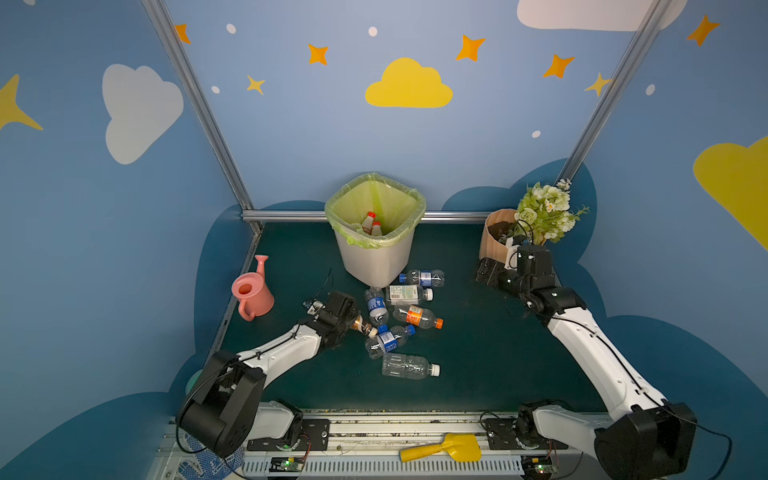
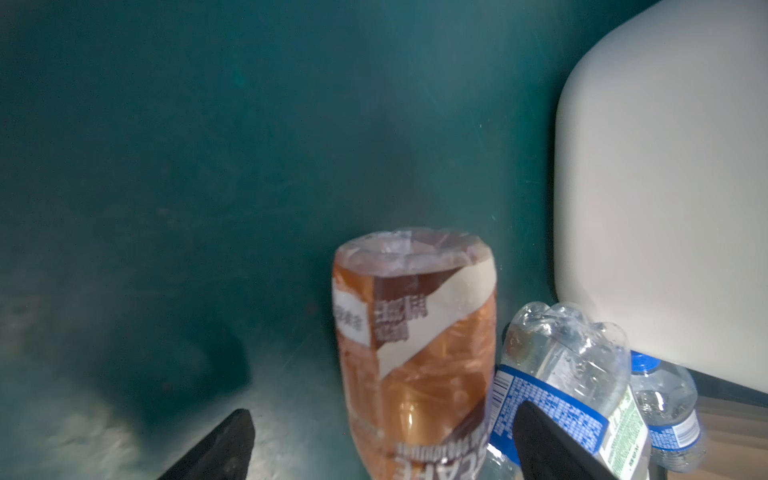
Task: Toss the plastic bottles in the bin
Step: 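Lower the left gripper onto the Nescafe bottle while the right arm withdraws, then grasp the Nescafe bottle with the left gripper and lift it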
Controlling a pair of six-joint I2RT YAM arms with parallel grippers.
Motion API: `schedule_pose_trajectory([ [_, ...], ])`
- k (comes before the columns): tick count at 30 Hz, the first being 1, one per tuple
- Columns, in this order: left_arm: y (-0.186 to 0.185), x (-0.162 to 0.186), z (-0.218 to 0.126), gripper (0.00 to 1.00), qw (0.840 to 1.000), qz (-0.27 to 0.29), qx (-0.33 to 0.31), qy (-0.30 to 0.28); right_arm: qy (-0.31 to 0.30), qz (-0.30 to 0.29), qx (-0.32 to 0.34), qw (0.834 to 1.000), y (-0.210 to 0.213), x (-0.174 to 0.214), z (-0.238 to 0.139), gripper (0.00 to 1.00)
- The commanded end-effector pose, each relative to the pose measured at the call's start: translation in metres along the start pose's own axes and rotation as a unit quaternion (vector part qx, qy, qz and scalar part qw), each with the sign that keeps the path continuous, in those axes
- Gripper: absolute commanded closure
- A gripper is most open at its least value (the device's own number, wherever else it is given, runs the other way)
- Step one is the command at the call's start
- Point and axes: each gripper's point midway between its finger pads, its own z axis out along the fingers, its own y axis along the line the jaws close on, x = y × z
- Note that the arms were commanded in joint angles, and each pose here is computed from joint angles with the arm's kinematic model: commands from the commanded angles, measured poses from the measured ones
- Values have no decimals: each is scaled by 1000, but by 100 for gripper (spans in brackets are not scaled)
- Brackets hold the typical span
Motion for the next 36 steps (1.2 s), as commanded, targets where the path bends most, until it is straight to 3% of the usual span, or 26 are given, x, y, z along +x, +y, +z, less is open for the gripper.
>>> schedule_pose_trajectory([
  [1, -9, 2, 7, 4, 1000, 14, 6, 17, -10, 13, -6, 1000, 0, -2, -7, 9],
  [5, -3, 4, 17, 13, 1000, 8, -9, 24, -9, 18, -1, 1000, -5, 0, -8, 9],
  [13, 11, 5, 26, 21, 999, 14, -29, 21, -16, 34, 13, 999, -19, 1, -15, 9],
  [22, 11, -13, 16, 41, 1000, -8, 2, -19, -18, 55, 20, 998, -30, 7, -19, 9],
  [30, 13, -39, -16, 43, 997, 1, 21, -73, -33, 65, 25, 997, -36, 3, -26, 9],
  [36, 0, -71, -67, 46, 986, 21, 70, -152, -32, 82, 19, 996, -37, 5, -23, 9],
])
